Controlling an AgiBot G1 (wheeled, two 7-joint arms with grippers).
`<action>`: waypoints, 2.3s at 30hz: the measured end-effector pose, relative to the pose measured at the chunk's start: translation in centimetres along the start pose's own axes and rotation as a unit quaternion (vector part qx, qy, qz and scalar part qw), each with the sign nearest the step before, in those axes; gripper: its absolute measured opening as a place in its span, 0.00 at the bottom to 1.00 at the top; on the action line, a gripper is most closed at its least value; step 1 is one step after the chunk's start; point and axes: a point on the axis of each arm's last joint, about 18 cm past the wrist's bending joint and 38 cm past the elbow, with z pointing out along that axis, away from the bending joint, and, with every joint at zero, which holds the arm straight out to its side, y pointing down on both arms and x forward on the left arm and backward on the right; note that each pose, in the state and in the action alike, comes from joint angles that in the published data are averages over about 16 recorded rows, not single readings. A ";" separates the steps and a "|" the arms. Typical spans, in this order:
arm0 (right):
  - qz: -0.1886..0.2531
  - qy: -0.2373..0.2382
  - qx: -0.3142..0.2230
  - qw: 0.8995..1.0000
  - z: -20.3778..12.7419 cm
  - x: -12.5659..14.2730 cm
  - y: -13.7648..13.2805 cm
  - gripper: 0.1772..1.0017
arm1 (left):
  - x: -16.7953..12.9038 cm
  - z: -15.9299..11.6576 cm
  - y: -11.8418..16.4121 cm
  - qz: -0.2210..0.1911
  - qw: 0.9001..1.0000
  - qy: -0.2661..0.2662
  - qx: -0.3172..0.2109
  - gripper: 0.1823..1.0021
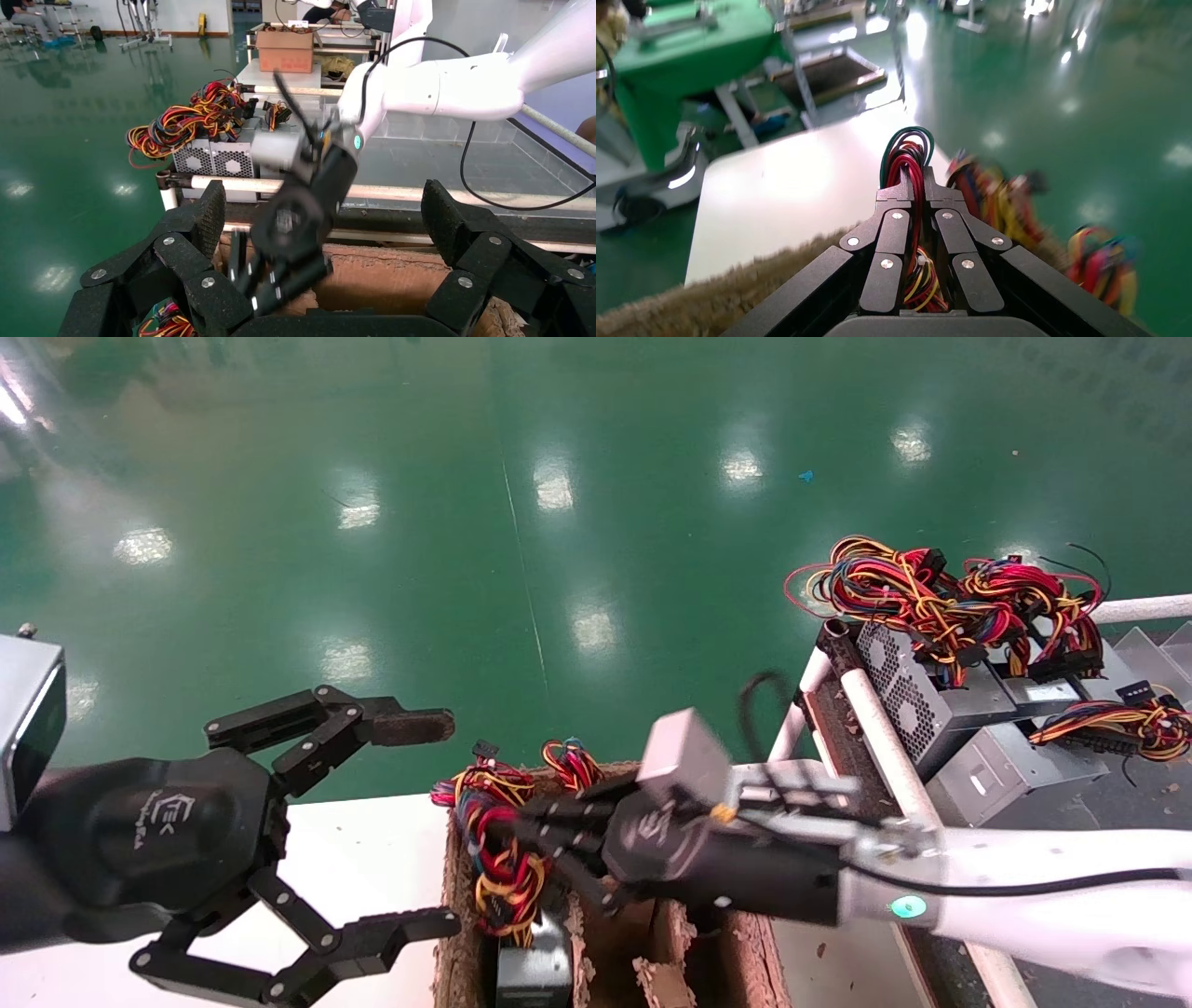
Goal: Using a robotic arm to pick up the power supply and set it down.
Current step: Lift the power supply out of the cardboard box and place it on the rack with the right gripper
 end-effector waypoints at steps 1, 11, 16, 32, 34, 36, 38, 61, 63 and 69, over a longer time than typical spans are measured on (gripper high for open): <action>-0.001 0.004 0.009 1.000 -0.6 0.1 -0.5 0.04 | 0.0 0.0 0.0 0.000 1.000 0.000 0.000 1.00; -0.030 0.062 0.104 0.992 -7.8 1.5 -7.3 0.04 | 0.0 0.0 0.0 0.000 1.000 0.000 0.000 1.00; -0.066 0.097 0.138 0.983 -12.3 2.3 -11.3 0.04 | 0.0 0.0 0.0 0.000 1.000 0.000 0.000 1.00; -0.188 0.270 0.130 0.935 -28.4 4.1 -21.1 0.04 | 0.0 0.0 0.0 0.000 1.000 0.000 0.000 1.00; -0.198 0.294 0.123 0.927 -30.8 3.9 -21.8 0.04 | 0.0 0.0 0.0 0.000 1.000 0.000 0.000 1.00; -0.205 0.317 0.116 0.918 -33.1 3.7 -22.5 0.04 | 0.0 0.0 0.0 0.000 1.000 0.000 0.000 1.00; -0.210 0.339 0.109 0.911 -35.3 3.4 -23.0 0.04 | 0.0 0.0 0.0 0.000 1.000 0.000 0.000 1.00; -0.116 0.410 0.014 0.905 -48.6 -1.7 -15.7 0.04 | 0.0 0.0 0.0 0.000 1.000 0.000 0.000 1.00; -0.105 0.406 0.004 0.908 -48.6 -1.9 -14.6 0.04 | 0.0 0.0 0.0 0.000 1.000 0.000 0.000 1.00; -0.071 0.394 -0.026 0.916 -48.1 -2.0 -11.1 0.04 | 0.0 0.0 0.0 0.000 1.000 0.000 0.000 1.00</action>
